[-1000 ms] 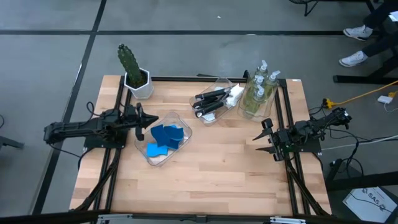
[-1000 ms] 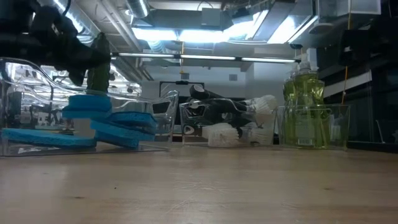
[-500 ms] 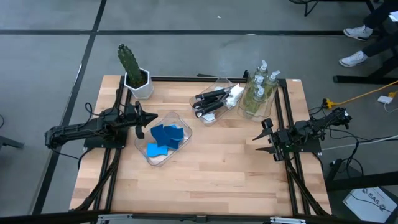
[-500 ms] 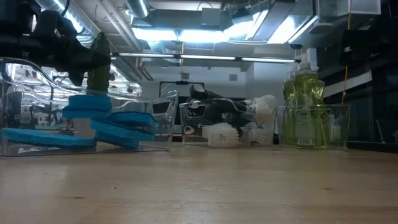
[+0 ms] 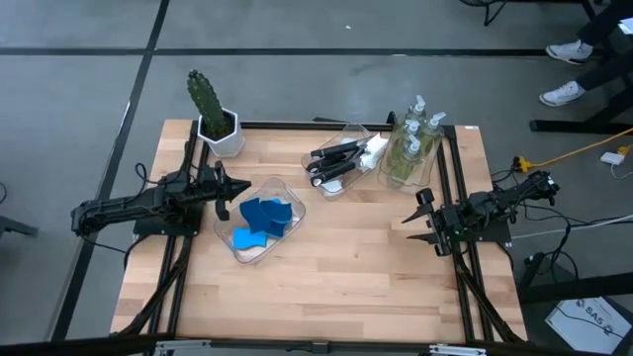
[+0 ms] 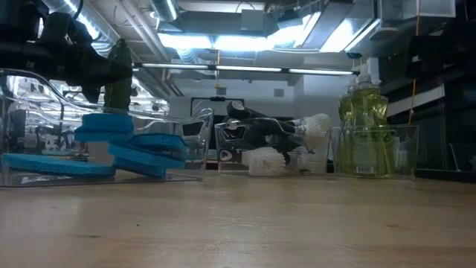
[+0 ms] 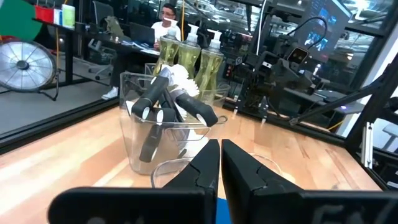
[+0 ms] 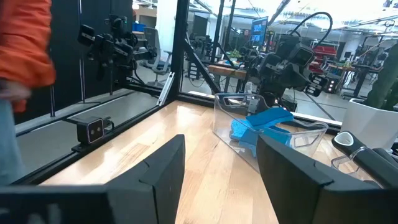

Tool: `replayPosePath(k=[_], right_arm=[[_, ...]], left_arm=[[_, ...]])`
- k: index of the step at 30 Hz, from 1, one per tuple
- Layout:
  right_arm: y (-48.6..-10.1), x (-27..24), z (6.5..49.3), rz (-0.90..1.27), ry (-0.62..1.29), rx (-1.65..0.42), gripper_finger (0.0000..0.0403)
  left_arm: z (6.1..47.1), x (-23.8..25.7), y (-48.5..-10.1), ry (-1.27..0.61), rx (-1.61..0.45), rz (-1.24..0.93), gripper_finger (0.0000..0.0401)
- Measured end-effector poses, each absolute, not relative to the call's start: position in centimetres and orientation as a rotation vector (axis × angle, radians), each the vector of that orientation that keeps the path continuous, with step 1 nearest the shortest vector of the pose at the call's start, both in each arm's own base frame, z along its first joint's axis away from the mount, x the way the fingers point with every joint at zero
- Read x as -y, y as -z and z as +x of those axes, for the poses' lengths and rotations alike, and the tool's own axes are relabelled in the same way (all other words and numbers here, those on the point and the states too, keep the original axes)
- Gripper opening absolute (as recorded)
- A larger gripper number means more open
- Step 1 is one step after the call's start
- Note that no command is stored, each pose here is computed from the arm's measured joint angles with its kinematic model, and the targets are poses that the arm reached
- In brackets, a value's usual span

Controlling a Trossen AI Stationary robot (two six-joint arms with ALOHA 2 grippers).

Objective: Pick & Place Kitchen Sink Supplies
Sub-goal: Return to Home Position

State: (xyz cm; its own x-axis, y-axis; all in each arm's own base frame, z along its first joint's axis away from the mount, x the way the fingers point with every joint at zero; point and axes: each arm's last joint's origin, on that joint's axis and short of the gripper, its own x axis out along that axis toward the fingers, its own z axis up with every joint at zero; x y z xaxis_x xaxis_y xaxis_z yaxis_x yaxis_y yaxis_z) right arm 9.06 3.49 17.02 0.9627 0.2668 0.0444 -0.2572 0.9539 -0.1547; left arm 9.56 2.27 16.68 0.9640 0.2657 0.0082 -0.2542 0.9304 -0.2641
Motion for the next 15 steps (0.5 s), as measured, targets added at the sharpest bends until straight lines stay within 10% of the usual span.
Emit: replayPosePath(k=[15], right_arm=[[-17.02, -3.49, 9.06, -0.149, -0.266, 0.065, 0.0196]], left_arm=[[9.56, -2.28, -16.69, -0.267, 0.044, -0.265, 0.0013]])
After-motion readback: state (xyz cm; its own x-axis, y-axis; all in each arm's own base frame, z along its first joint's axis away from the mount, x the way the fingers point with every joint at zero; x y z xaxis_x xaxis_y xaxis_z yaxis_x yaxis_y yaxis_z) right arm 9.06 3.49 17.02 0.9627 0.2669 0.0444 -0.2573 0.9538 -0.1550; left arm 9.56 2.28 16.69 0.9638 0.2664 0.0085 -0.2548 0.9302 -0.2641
